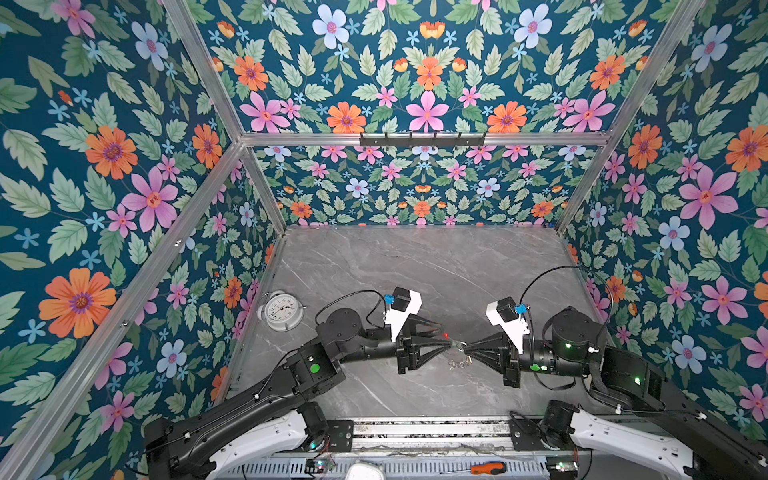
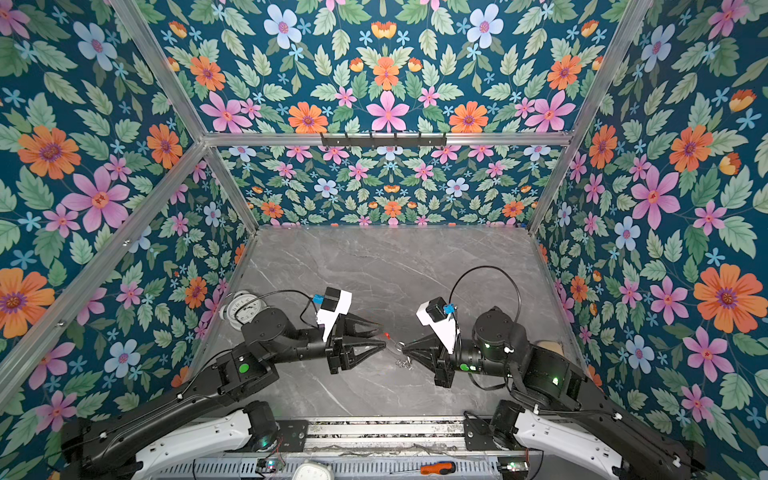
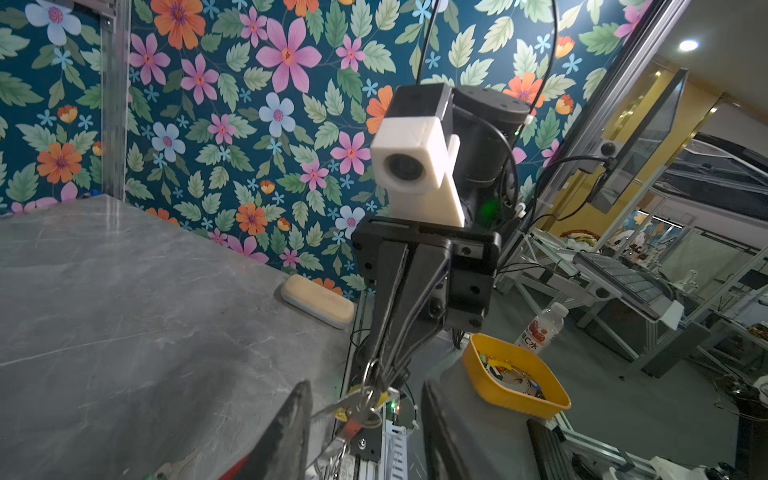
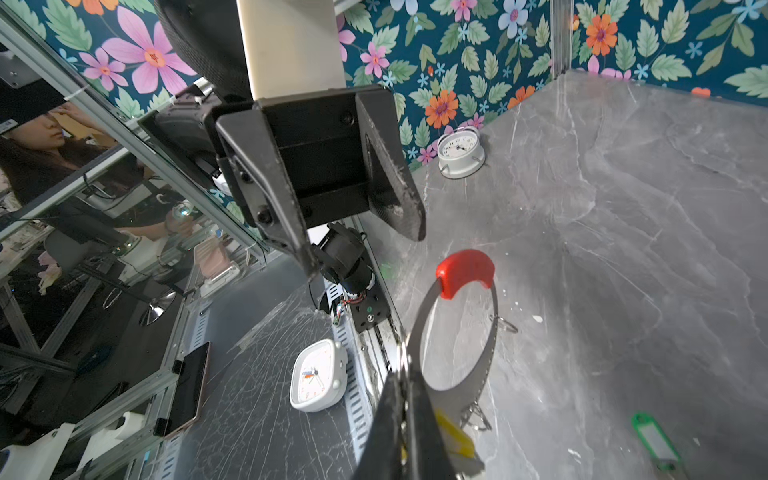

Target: Remove the keys from the keyring

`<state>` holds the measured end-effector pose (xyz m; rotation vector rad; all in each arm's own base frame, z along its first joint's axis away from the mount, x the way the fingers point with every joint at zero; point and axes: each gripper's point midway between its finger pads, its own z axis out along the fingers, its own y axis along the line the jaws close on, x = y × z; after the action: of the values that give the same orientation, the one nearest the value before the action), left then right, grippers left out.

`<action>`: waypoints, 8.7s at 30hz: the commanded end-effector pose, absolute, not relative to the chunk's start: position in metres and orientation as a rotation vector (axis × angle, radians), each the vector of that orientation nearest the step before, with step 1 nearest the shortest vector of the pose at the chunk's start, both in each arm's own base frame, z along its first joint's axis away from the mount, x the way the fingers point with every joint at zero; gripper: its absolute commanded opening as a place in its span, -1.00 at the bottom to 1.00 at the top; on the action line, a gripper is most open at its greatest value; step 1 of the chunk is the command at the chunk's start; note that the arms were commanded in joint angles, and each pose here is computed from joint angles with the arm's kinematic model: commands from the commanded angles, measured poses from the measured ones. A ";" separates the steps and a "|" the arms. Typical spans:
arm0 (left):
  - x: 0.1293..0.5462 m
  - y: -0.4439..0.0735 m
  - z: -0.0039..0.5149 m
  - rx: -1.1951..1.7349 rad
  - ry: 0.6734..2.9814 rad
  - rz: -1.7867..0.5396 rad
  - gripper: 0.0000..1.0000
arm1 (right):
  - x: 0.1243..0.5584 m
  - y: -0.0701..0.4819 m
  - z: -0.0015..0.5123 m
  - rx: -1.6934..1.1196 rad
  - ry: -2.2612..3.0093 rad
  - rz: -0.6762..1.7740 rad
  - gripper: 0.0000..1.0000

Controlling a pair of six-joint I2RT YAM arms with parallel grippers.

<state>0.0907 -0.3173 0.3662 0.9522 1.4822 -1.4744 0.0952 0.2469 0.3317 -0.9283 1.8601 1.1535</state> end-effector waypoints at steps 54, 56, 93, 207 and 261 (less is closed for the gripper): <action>0.071 -0.329 0.351 1.164 1.419 -1.503 -1.00 | 0.098 0.235 0.357 -0.869 1.677 1.135 -0.04; 0.071 -0.327 0.353 1.146 1.400 -1.507 -1.00 | 0.097 0.231 0.360 -0.843 1.630 1.148 0.03; 0.054 -0.326 0.366 1.168 1.286 -1.640 -1.00 | 0.076 0.253 0.338 -1.032 1.598 1.259 -0.88; 0.069 -0.333 0.337 1.229 1.534 -1.494 -0.28 | 0.090 0.255 0.321 -1.080 2.098 1.078 -1.00; 0.075 -0.320 0.377 1.046 1.280 -1.512 -1.00 | 0.093 0.249 0.368 -0.906 1.695 1.211 -0.16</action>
<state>0.0725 -0.3249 0.3542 1.1141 1.3847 -1.5103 0.0883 0.2457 0.3368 -0.9784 1.8564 1.1572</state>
